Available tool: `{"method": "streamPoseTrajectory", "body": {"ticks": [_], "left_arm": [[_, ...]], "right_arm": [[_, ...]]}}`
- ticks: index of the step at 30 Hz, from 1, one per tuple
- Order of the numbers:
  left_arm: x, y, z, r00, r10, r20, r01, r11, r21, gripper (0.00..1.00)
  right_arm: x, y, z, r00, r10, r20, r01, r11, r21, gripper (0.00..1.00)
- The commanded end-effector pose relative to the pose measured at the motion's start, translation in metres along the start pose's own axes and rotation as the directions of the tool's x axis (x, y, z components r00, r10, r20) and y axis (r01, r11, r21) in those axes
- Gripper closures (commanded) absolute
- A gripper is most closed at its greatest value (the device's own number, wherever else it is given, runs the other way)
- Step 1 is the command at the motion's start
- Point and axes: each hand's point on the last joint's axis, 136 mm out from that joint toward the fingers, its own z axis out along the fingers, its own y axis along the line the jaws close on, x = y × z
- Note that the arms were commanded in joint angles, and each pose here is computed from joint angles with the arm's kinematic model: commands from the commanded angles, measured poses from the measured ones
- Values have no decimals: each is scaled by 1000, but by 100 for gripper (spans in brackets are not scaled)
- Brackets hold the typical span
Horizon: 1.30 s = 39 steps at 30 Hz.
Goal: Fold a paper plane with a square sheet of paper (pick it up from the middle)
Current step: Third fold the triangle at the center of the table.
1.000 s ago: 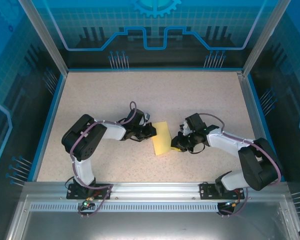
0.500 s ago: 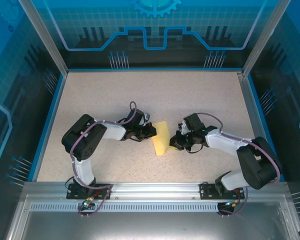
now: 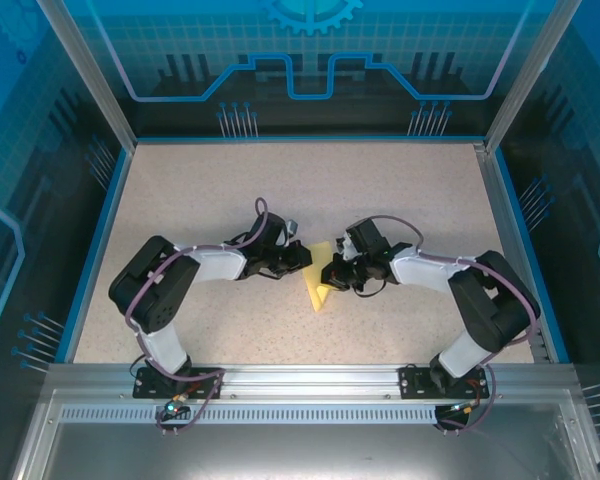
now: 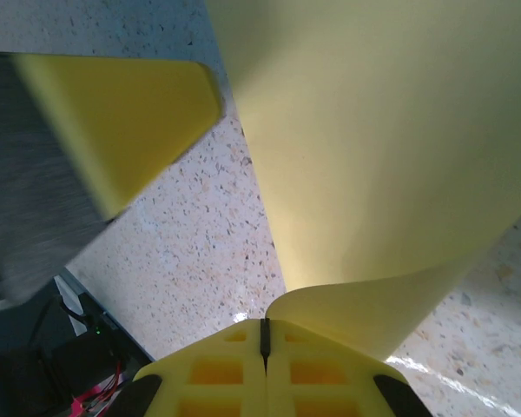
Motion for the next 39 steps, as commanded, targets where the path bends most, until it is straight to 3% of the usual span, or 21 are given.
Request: {"method": "streamPoseTrajectory", "body": {"ticks": [1,12,39], "left_arm": [[-15,3,-7,999,27,44,-25,999,-44,87],[-14,29,16,1000,-18,-3,18,994,-111,90],[-6,42,20,999,-33,-37,27,989,-146,91]], "right_arm": [[-3,7,7,1000,-9,0,9,1000,5,97],[-10,10,20,999,-30,20,30,1000,1,97],[-14,-3,40,999,-8,38,8,1000,22,97]]}}
